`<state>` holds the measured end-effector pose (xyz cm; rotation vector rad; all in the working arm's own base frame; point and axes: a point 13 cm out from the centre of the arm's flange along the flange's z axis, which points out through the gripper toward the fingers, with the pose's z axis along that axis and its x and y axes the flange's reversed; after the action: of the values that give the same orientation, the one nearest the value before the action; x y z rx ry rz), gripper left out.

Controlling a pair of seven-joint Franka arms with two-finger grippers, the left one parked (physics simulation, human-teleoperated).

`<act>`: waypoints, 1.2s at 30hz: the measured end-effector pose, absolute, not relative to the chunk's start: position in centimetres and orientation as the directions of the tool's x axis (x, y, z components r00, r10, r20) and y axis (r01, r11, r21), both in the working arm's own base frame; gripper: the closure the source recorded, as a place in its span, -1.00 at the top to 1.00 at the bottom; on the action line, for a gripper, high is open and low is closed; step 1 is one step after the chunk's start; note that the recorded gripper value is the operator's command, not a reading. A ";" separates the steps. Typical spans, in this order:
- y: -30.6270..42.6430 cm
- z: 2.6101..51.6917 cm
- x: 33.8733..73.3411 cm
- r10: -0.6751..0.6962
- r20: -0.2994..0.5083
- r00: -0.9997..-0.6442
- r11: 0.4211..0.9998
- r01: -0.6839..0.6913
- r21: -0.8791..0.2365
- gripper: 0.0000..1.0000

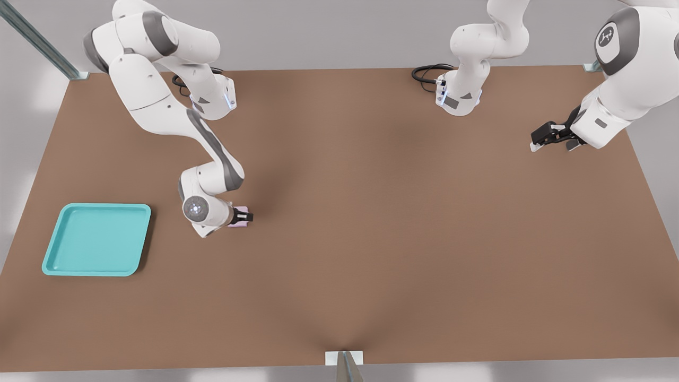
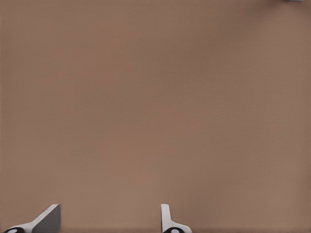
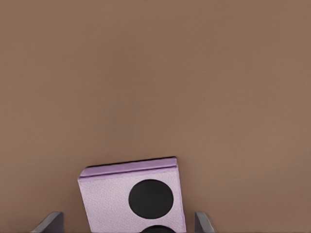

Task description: Keep left arm still and place phone on the tray with right arm

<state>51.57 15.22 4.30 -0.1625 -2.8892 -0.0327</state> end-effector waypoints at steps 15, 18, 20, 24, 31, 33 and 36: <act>14.9 3.3 51.8 0.117 0.198 -0.973 0.993 0.116 -0.015 0.48; 14.5 4.5 52.7 0.127 0.174 -0.976 0.992 0.127 -0.013 0.48; 13.7 5.4 53.4 0.142 0.157 -0.977 0.990 0.142 -0.011 0.48; 7.0 6.9 56.1 0.237 0.123 -0.964 0.971 0.239 -0.003 0.48; -10.7 8.9 59.0 0.395 0.060 -0.917 0.917 0.397 0.023 0.48; -16.1 9.7 59.3 0.419 0.034 -0.908 0.907 0.420 0.030 0.48; -23.0 10.1 59.0 0.426 0.005 -0.905 0.904 0.426 0.039 0.48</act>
<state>58.97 -23.04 10.10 -0.6870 -3.0685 -0.0622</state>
